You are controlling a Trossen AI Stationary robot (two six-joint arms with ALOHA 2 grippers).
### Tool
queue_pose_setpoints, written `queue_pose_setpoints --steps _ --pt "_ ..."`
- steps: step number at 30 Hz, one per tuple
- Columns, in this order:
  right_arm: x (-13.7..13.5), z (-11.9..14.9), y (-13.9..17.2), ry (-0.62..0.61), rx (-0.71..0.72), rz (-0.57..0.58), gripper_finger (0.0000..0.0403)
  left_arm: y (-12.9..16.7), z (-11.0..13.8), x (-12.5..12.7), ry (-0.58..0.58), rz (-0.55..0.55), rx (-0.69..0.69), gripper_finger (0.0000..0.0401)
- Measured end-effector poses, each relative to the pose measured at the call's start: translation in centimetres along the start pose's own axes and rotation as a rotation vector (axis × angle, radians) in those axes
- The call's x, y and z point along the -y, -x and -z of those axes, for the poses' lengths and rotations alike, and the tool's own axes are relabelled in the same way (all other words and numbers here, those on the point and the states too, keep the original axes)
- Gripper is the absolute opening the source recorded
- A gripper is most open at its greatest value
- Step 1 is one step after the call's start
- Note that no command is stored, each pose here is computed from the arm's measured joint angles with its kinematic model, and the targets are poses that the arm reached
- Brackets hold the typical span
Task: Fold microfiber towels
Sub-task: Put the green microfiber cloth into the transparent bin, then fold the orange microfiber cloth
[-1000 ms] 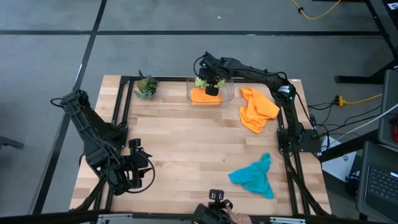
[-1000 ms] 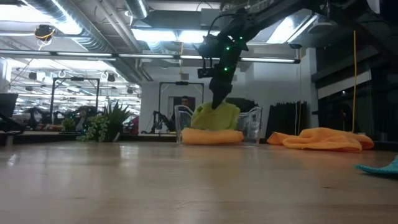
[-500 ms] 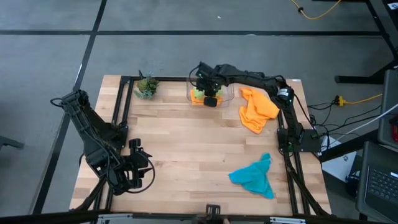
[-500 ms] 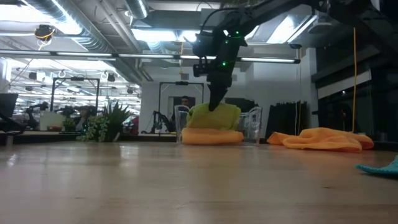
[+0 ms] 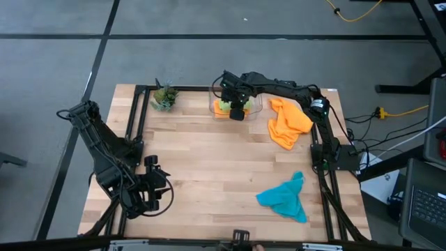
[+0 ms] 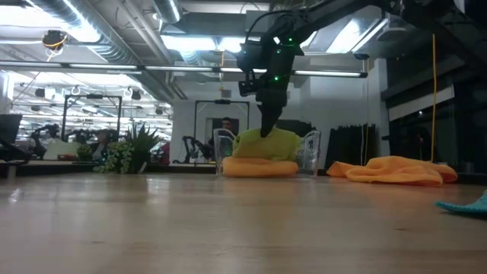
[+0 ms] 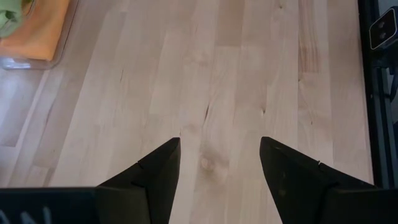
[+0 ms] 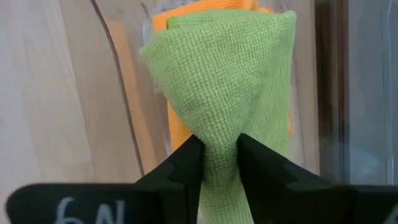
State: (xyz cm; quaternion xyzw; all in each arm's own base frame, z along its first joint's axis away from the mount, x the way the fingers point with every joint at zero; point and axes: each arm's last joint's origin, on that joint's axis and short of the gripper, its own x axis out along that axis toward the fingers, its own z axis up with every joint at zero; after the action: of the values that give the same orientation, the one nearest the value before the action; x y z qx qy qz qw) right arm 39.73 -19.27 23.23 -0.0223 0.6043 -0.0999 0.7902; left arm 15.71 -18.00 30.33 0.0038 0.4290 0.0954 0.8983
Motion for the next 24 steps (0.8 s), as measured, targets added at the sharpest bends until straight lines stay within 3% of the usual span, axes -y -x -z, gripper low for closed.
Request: queue_pose_setpoints --steps 7,17,24 --pt "0.0 -0.1 -0.1 -0.004 0.004 0.002 0.0113 0.0 0.0 0.0 -0.001 0.0 0.0 0.0213" --pt "-0.1 -0.6 0.1 -0.014 0.039 0.012 0.0258 0.0 0.0 0.0 0.0 0.0 0.0 0.0213" --pt "0.4 -1.4 3.2 -0.083 0.05 0.026 0.0275 0.0 0.0 0.0 0.0 0.0 0.0 0.0213"
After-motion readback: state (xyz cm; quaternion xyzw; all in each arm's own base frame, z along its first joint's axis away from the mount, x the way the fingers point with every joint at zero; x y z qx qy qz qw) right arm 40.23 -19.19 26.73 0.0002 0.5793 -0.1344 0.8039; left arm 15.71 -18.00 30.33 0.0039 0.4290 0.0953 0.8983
